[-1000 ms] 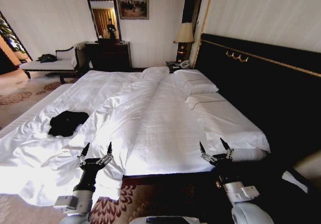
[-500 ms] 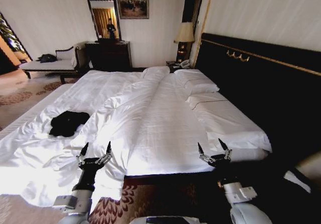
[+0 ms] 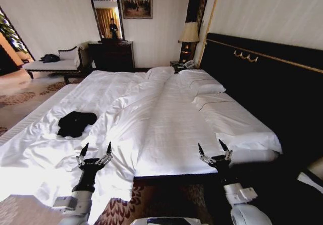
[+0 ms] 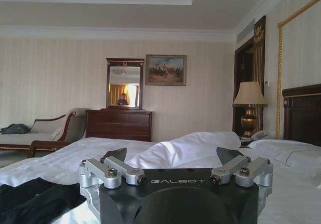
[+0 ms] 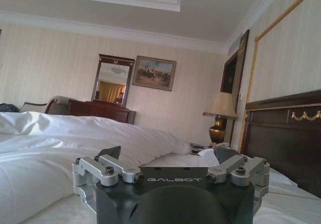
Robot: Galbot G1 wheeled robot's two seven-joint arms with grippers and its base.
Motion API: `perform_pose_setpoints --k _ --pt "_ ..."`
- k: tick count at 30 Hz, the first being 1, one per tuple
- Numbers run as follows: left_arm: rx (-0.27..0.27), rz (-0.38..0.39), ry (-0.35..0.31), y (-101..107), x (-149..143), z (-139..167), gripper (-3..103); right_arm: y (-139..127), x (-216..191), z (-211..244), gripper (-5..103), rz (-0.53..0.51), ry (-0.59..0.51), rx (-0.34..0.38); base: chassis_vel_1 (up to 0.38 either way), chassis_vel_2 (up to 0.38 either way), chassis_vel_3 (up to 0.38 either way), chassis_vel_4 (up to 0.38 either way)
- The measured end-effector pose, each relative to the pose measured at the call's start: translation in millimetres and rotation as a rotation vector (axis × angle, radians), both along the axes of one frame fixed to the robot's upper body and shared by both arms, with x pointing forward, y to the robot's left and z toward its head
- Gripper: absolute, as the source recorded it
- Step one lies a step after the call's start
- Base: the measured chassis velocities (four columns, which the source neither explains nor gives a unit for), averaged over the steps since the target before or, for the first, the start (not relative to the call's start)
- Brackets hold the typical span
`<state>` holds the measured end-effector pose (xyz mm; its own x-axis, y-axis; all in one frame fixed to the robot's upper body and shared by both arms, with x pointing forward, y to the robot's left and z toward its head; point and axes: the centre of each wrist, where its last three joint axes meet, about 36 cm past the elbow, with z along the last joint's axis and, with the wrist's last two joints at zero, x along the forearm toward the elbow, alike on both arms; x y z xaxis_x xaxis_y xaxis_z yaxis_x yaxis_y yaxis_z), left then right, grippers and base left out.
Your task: Fold the clothes on the bed.
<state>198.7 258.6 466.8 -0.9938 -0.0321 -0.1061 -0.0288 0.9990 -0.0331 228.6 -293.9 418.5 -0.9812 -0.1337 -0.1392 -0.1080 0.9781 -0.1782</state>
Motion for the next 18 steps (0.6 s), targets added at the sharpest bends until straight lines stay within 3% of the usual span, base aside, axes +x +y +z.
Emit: perform_pose_setpoints --k 18 --pt "0.004 0.0 0.004 -0.6 -0.7 -0.2 100 1.2 -1.0 -1.2 100 -0.001 0.007 0.004 0.082 0.076 -0.078 -0.081"
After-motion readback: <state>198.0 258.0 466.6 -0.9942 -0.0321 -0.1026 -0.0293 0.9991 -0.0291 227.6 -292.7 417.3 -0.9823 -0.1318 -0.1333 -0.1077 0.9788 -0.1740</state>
